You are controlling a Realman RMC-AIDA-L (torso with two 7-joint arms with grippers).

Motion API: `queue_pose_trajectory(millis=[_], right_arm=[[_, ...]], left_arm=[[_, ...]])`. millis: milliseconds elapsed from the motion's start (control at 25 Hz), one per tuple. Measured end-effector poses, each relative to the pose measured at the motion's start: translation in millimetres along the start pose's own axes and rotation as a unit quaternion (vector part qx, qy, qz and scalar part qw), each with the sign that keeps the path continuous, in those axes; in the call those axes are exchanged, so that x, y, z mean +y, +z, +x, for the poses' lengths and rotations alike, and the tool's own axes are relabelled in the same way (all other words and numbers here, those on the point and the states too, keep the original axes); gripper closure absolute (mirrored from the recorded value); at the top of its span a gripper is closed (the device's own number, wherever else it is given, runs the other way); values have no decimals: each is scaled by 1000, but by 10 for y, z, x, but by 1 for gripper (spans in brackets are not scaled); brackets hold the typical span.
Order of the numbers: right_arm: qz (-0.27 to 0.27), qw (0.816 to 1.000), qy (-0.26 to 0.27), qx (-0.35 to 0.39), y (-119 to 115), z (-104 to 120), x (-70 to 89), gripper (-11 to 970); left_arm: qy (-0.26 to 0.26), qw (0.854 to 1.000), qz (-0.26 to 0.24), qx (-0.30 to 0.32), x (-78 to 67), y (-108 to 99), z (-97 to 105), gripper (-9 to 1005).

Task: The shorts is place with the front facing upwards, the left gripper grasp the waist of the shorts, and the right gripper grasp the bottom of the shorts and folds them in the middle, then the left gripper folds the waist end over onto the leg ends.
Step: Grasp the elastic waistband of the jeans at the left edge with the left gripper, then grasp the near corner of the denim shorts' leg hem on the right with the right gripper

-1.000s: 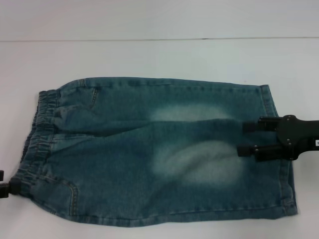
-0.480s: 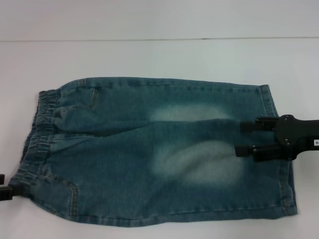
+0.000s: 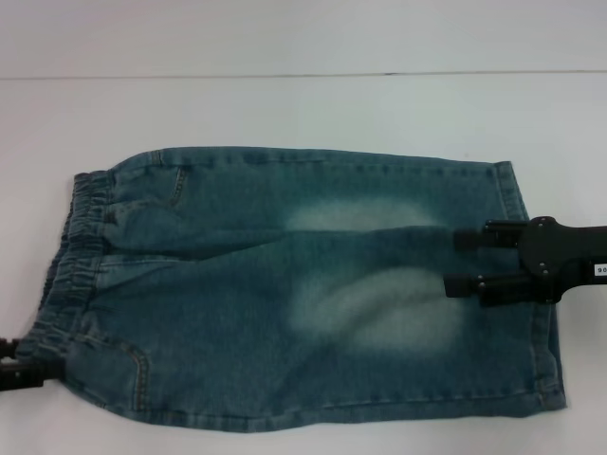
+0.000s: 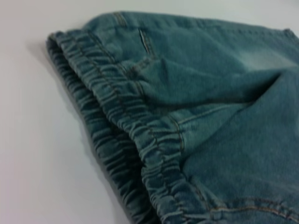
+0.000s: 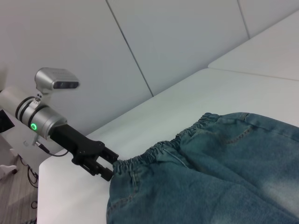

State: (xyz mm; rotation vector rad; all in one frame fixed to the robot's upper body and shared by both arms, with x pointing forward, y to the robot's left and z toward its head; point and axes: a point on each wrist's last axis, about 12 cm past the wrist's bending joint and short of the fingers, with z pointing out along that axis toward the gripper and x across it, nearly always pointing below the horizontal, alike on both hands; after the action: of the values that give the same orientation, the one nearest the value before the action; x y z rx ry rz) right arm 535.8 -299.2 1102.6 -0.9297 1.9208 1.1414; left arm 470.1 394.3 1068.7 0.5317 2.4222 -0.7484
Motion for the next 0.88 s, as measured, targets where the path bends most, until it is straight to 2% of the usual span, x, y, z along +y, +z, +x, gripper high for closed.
queue_pose_trajectory(millis=[80,520,720,880], right_arm=[[0,1000,0,0,0,-1,0,43],[1,1000,0,0,1,0,-3,44],[2,1000,1,-1,1,-6,-7,44],[1,1000,2,-2,11,-34,-13,44]], left_arm=[[3,1000,1,6,1,25,6,245],[5,1000,1,-3,-8,21,-11,668],[0,1000,7,-3,-22,28,-25,771],[-23,999,45,10,-105,50,-109,854]])
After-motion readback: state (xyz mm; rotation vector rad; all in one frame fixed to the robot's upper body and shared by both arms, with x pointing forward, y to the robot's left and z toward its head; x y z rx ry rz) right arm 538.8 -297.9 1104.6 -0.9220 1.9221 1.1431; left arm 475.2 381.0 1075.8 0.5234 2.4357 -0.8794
